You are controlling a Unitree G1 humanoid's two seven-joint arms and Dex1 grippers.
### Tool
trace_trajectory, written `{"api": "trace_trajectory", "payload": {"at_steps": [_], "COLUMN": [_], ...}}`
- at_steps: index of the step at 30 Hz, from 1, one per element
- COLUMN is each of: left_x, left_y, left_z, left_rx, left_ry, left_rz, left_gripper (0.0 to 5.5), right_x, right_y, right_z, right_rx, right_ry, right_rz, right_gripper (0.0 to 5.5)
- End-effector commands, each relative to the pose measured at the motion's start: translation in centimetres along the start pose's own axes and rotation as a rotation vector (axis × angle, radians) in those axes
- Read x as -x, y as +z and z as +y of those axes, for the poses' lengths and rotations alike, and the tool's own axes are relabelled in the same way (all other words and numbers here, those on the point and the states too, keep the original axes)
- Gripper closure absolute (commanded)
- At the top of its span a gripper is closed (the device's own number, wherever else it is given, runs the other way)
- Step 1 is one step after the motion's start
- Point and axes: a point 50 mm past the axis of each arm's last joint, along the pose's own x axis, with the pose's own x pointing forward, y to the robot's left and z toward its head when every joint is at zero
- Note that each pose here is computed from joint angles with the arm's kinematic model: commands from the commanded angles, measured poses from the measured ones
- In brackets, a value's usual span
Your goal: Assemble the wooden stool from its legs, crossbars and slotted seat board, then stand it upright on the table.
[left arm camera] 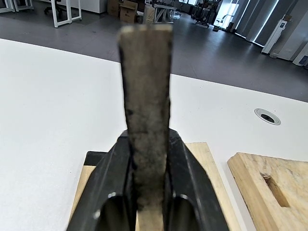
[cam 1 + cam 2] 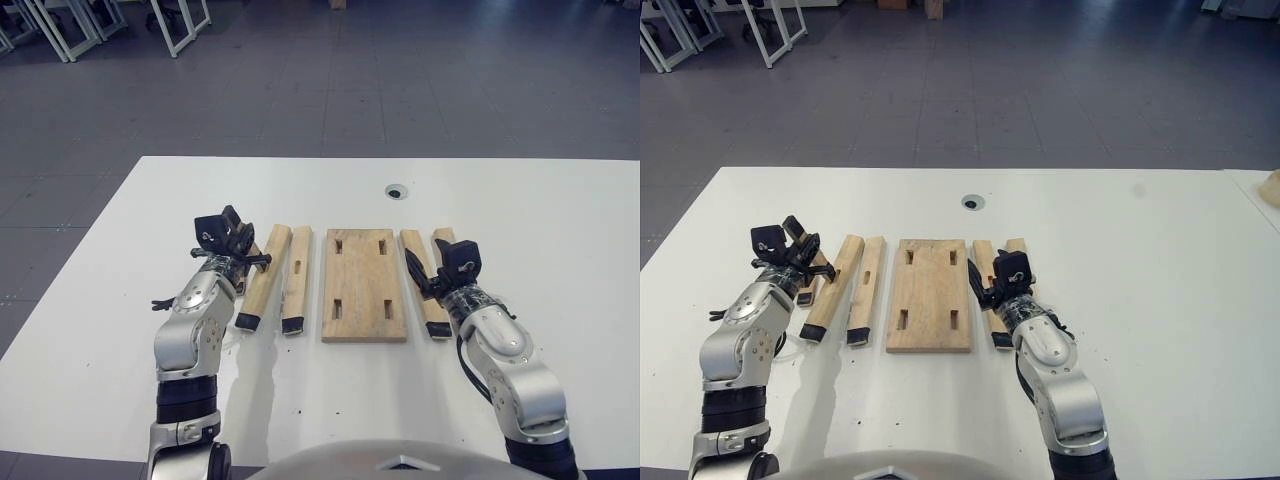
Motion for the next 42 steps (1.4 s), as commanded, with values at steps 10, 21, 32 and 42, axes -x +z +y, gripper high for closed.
{"api": "trace_trajectory", "payload": {"at_steps": [10,21,32,42], "left_x": [-0.4,-0.7,-0.9,0.5], "left_y": [0.2,0.5,-0.9,-5.7], "left_z": [-0.9,-1.3,-0.5,0.1], "left_rx": [-0.010,0.000,-0.013,-0.115], "left_ry": [-0.035,-0.050,-0.034,-0.141], "left_rz": [0.012,0.002,0.043,0.171], "left_gripper": [5.08,5.08,5.08,5.08], "right_x": [0.0,-0.2,-0.2,-0.2], "right_y": [0.0,-0.1,0.0,0.1], "right_z": [0.2,0.1,0.1,0.2], "right_rx": [0.004,0.008,0.013,0.018], "right_ry": [0.006,0.007,0.004,0.011], "right_rz": [0.015,0.018,0.015,0.011], "right_gripper": [2.50,2.50,2.50,2.50]}}
